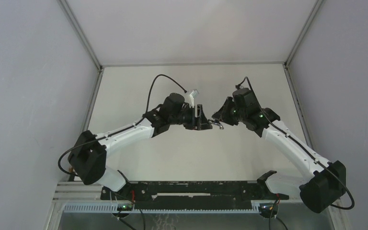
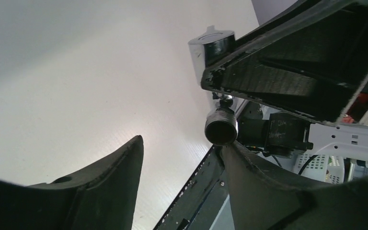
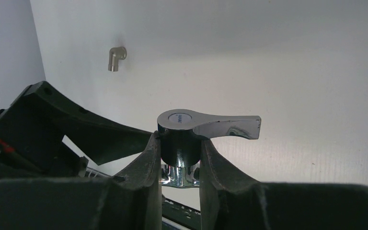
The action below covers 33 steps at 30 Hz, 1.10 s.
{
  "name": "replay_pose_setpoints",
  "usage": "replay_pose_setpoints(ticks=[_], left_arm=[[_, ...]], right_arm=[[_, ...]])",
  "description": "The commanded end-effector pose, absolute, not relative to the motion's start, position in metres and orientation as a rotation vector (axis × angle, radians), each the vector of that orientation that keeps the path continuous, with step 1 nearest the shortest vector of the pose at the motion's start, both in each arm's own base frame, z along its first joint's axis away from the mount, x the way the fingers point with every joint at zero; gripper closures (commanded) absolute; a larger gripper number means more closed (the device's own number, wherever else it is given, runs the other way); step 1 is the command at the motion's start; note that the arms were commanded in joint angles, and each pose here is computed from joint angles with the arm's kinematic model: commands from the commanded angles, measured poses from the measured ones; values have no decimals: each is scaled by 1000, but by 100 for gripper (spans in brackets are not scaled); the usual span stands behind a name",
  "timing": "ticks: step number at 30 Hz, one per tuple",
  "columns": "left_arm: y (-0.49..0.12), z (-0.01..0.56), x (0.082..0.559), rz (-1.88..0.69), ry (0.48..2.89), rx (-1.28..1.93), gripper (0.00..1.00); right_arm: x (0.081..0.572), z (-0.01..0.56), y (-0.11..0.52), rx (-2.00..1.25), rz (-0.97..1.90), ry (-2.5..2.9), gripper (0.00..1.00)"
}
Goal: Install the water faucets
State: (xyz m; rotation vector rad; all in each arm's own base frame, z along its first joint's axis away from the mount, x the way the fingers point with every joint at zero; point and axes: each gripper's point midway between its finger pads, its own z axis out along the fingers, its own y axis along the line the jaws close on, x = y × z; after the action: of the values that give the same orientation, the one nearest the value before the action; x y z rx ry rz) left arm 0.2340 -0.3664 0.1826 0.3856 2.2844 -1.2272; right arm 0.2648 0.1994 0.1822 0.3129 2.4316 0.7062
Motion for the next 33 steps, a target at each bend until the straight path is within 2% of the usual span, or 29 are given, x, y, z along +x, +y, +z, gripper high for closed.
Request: replay_pose_setpoints(ticks=[1, 3, 12, 15, 18, 23, 25, 26, 28, 29, 32, 33], left_arm=[[-383, 232, 245, -1328, 2147, 405, 36], [-383, 232, 247, -1332, 2146, 393, 39], [-386, 242, 247, -1424, 2107, 365, 38], [-387, 238, 250, -1420, 2121, 353, 41], [-388, 234, 251, -1419, 2131, 353, 50], [-391, 233, 250, -1432, 2136, 365, 59], [-391, 234, 250, -1436, 2136, 367, 71], [-391, 235, 250, -1437, 2134, 366, 73], [-391, 236, 250, -1442, 2131, 370, 94], [-392, 237, 249, -1444, 2133, 373, 99], [-391, 237, 248, -1448, 2131, 376, 100], [-390, 239, 248, -1447, 2125, 373, 100]], right_arm=[[271, 223, 207, 257, 778, 2317, 100], [271, 222, 207, 251, 774, 2318, 100], [270, 216, 209, 237, 769, 2340, 100], [268, 217, 211, 224, 777, 2341, 100], [267, 216, 212, 222, 773, 2346, 100], [266, 217, 215, 212, 784, 2344, 100], [267, 217, 216, 210, 785, 2344, 100], [267, 216, 216, 211, 786, 2343, 100], [268, 216, 217, 211, 786, 2345, 100], [268, 215, 217, 209, 787, 2347, 100], [268, 215, 217, 206, 790, 2349, 100], [267, 215, 217, 202, 793, 2351, 95]])
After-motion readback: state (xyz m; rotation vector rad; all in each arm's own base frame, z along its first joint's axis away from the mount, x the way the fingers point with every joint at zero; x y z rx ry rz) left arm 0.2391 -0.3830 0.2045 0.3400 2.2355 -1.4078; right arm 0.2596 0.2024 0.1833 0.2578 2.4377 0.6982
